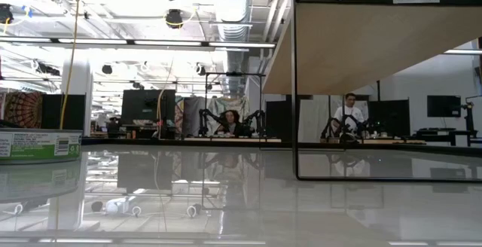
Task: Stack canned seafood by type on shelf
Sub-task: Stack the blue tuna can on top of the blue tuna can, then stack the green tuna can on top of the green tuna can
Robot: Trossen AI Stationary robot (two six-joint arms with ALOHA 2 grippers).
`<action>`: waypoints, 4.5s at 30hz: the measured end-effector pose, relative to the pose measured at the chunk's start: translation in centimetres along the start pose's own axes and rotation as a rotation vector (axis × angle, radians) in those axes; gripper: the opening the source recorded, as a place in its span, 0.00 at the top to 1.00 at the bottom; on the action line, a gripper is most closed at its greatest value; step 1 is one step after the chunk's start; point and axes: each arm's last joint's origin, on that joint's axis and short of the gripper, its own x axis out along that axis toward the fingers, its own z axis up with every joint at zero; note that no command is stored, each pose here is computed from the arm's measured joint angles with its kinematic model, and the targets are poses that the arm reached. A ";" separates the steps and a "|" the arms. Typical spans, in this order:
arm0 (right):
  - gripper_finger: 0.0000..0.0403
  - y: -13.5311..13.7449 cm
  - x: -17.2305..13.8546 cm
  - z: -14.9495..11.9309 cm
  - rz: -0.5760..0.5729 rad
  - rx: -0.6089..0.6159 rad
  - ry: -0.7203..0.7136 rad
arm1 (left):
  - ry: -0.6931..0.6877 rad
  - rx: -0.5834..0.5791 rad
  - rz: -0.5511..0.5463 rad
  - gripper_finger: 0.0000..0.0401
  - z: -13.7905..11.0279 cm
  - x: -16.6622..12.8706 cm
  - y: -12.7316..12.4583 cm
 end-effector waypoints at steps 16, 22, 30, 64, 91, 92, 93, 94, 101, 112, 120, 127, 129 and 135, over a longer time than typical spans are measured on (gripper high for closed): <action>0.35 0.6 -2.9 -2.3 -0.021 -0.254 -0.052 | 0.012 -0.091 -0.090 0.29 0.8 -0.8 0.5; 0.35 -1.1 -4.1 -4.3 -0.193 -0.457 -0.189 | 0.186 -0.375 -0.149 0.29 1.9 -3.2 2.7; 0.35 -2.6 -2.0 -5.7 -0.340 -0.725 -0.144 | 0.672 -0.626 -0.171 0.29 1.7 -7.9 3.3; 0.35 -10.9 7.3 -11.0 -0.369 -1.120 -0.395 | 1.529 -0.879 -0.247 0.62 -8.3 -17.8 -2.3; 0.35 -10.2 8.1 -11.5 -0.265 -1.130 -0.407 | 1.522 -0.952 0.052 1.00 -11.3 -18.8 3.0; 0.35 -10.2 8.1 -11.5 -0.266 -1.135 -0.406 | 1.535 -0.958 0.065 1.00 -11.5 -18.9 3.2; 0.35 -10.2 8.1 -11.5 -0.266 -1.142 -0.406 | 1.544 -0.961 0.085 1.00 -11.6 -19.0 3.3; 0.35 -10.2 8.1 -11.5 -0.260 -1.145 -0.406 | 1.553 -0.960 0.109 1.00 -11.8 -19.1 3.5; 0.35 -10.1 8.1 -11.5 -0.252 -1.145 -0.407 | 1.625 -0.939 0.171 1.00 -13.0 -19.8 4.3; 0.35 -10.1 8.1 -11.5 -0.251 -1.138 -0.407 | 1.491 -1.019 0.088 0.93 -11.0 -18.6 4.1; 0.35 -10.1 8.1 -11.5 -0.251 -1.138 -0.408 | 1.422 -0.933 0.125 0.61 -10.6 -17.7 4.0; 0.35 -10.1 8.1 -11.5 -0.254 -1.145 -0.414 | 1.383 -0.818 0.009 0.50 -10.8 -17.3 4.0; 0.35 -10.1 8.1 -11.5 -0.256 -1.146 -0.424 | 1.399 -0.773 -0.035 0.52 -11.2 -17.5 3.6; 0.35 -10.1 8.1 -11.5 -0.260 -1.157 -0.435 | 1.423 -0.673 -0.125 0.64 -12.0 -18.3 2.8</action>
